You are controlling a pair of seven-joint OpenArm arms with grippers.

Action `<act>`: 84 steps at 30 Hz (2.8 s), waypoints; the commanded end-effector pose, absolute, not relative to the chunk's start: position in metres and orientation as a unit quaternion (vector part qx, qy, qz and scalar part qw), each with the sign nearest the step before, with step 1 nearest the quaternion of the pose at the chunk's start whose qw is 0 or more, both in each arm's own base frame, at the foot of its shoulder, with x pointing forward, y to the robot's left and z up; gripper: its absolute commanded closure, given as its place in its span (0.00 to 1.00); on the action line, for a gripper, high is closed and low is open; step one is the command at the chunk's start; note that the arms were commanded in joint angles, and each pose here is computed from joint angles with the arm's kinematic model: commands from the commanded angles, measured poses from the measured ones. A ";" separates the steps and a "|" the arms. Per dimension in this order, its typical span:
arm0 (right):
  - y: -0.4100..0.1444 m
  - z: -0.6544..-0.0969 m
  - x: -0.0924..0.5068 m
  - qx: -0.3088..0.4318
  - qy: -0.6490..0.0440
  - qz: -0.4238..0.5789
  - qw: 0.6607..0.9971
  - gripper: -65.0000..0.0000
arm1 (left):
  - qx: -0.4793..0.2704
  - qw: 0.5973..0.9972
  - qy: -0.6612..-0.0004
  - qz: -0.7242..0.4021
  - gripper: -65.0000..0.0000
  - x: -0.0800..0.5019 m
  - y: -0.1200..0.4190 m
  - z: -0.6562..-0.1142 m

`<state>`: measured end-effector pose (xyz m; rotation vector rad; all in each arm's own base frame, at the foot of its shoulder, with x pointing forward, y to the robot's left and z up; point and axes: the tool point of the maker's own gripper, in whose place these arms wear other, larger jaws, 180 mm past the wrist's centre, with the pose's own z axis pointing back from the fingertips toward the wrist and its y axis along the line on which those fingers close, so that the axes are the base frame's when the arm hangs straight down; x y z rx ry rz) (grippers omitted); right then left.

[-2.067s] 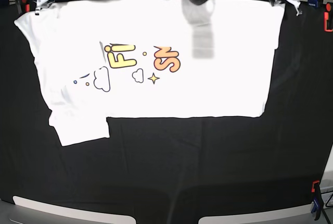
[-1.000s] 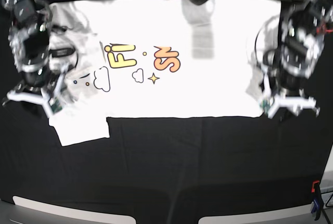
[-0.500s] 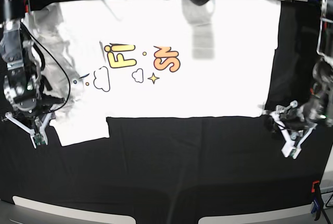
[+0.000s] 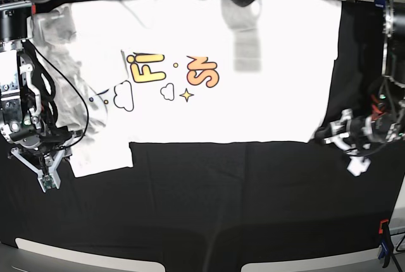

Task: Layout the t-shirt on the table in an organized manner, then fold the t-shirt properly
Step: 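Move both grippers down to the hem corners of the shirt, then grasp the hem corners with both grippers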

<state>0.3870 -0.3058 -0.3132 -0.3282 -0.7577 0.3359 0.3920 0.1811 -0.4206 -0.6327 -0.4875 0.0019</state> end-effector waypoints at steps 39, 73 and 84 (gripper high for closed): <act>-0.315 -0.294 0.394 -0.173 -0.379 0.159 0.895 0.62 | -0.233 0.939 -0.245 -0.061 0.31 0.402 0.192 -0.424; -0.315 -0.294 0.394 -0.173 -0.380 0.158 0.895 0.62 | -0.263 0.944 -0.197 -0.016 0.32 0.349 0.197 -0.460; -0.315 -0.294 0.394 -0.173 -0.380 0.158 0.895 0.62 | -0.324 0.916 -0.225 -0.074 0.32 0.363 0.166 -0.424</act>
